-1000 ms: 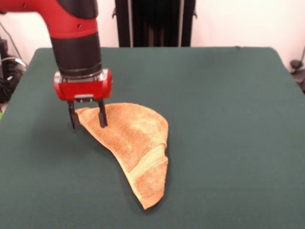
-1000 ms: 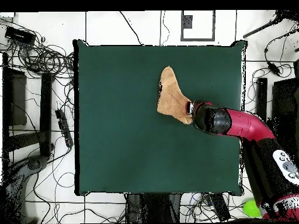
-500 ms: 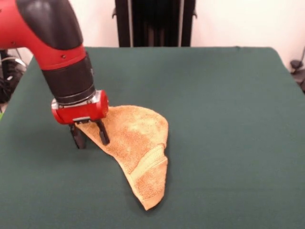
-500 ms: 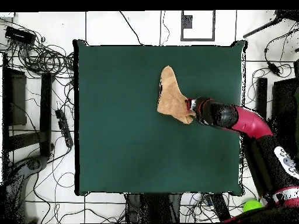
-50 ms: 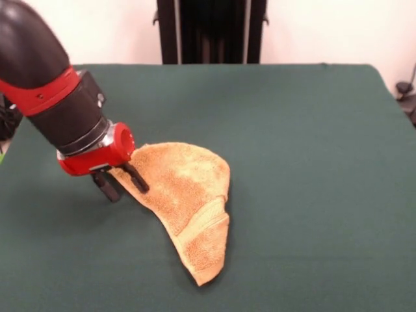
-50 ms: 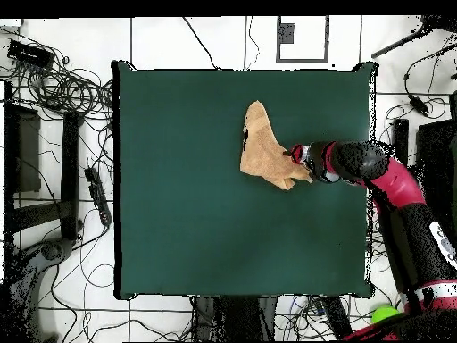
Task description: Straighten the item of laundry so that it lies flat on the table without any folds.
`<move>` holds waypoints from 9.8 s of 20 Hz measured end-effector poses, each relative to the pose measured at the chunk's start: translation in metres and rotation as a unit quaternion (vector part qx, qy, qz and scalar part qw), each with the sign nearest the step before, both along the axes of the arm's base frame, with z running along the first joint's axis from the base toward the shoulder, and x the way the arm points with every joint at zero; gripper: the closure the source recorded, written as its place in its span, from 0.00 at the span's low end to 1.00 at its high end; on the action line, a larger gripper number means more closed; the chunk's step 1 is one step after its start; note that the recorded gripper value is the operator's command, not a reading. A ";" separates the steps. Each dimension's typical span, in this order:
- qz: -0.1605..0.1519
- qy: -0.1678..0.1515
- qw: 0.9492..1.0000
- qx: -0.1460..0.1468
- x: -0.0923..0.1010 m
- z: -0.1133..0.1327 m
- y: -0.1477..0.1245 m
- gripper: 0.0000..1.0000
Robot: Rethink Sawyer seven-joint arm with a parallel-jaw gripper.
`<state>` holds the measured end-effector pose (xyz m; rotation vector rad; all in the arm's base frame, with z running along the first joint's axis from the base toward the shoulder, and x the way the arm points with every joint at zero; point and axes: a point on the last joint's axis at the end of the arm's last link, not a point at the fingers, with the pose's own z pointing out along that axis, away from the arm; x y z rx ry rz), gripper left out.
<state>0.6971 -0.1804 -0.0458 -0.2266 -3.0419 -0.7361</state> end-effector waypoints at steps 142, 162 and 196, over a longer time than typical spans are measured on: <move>-0.112 0.110 0.964 -0.216 -0.143 0.041 0.309 1.00; -0.144 0.161 0.930 -0.298 -0.151 0.176 0.263 1.00; -0.135 0.194 0.903 -0.359 -0.123 0.227 0.241 1.00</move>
